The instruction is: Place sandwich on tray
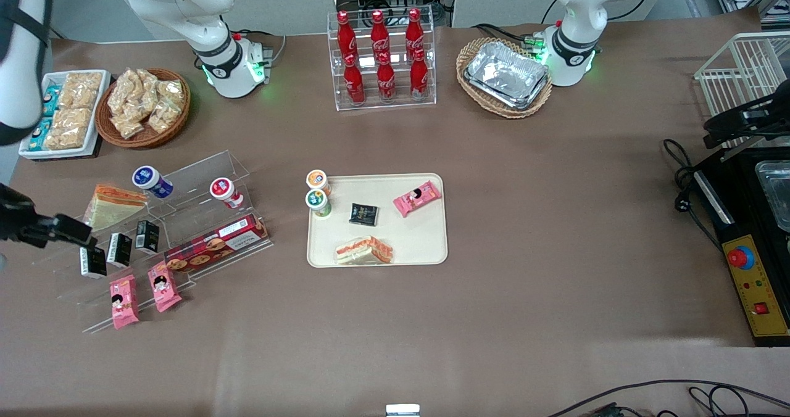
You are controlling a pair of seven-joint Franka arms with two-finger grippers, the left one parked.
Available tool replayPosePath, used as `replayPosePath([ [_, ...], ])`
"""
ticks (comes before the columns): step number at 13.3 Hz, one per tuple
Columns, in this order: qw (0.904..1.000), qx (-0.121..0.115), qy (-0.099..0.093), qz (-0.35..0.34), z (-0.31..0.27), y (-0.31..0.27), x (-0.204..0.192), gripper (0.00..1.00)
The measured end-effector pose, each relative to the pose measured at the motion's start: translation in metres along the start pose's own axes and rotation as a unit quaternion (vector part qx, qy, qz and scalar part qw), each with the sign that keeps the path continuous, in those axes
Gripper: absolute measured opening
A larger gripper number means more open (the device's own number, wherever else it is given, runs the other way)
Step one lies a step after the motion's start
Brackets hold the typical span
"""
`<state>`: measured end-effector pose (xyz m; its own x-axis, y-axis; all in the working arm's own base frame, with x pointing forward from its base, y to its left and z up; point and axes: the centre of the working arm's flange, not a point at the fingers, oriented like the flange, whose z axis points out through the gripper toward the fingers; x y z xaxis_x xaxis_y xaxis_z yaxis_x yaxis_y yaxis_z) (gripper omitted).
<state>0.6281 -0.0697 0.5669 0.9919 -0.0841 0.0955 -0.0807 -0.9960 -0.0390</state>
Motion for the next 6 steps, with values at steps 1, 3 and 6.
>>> replayPosePath([
  [1,1.0000,0.002,-0.009,-0.002,-0.007,0.002,-0.008,1.00],
  [3,0.9998,0.006,-0.017,-0.005,-0.021,0.001,-0.020,1.00],
  [6,0.9994,0.003,-0.031,-0.016,-0.038,-0.007,-0.035,1.00],
])
